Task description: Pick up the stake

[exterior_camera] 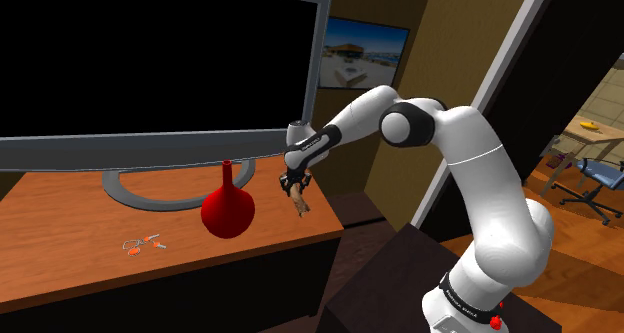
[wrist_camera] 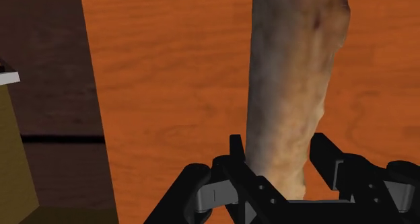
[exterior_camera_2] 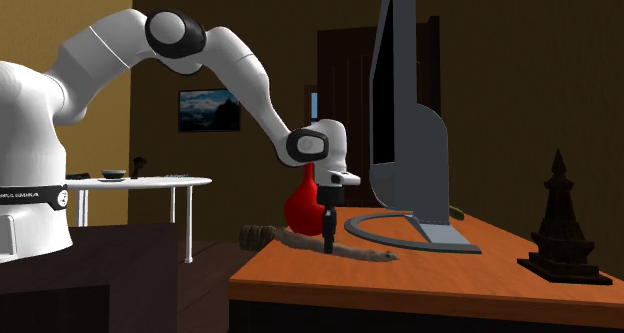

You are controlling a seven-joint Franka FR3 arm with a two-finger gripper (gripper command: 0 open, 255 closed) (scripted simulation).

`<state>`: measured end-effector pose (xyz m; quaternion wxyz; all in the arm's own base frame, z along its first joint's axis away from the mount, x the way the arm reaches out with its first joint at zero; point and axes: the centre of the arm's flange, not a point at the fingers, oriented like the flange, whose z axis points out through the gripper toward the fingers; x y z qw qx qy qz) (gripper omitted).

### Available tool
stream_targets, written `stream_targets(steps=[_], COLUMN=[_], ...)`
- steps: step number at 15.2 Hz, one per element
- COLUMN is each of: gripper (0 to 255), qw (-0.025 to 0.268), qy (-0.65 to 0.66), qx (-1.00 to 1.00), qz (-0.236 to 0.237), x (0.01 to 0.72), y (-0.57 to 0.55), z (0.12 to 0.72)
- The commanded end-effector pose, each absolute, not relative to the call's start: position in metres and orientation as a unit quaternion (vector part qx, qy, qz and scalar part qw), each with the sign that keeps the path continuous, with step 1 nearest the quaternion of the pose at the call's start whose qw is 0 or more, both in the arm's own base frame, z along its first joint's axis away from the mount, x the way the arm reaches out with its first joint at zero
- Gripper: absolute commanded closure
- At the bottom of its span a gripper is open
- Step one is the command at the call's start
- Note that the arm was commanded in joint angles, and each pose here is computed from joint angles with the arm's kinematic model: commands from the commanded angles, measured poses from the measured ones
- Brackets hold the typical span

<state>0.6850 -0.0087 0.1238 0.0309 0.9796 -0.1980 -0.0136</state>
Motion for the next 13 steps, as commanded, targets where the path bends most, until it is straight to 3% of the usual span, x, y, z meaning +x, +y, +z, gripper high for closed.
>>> stream_targets(steps=[1,13], gripper=[255,255], qw=[0.031,0.031], qy=[-0.198,-0.198], qx=[0.98,0.98], qz=[-0.014,-0.014], x=[0.685,0.685], y=[-0.009,-0.009], z=[0.133,0.187])
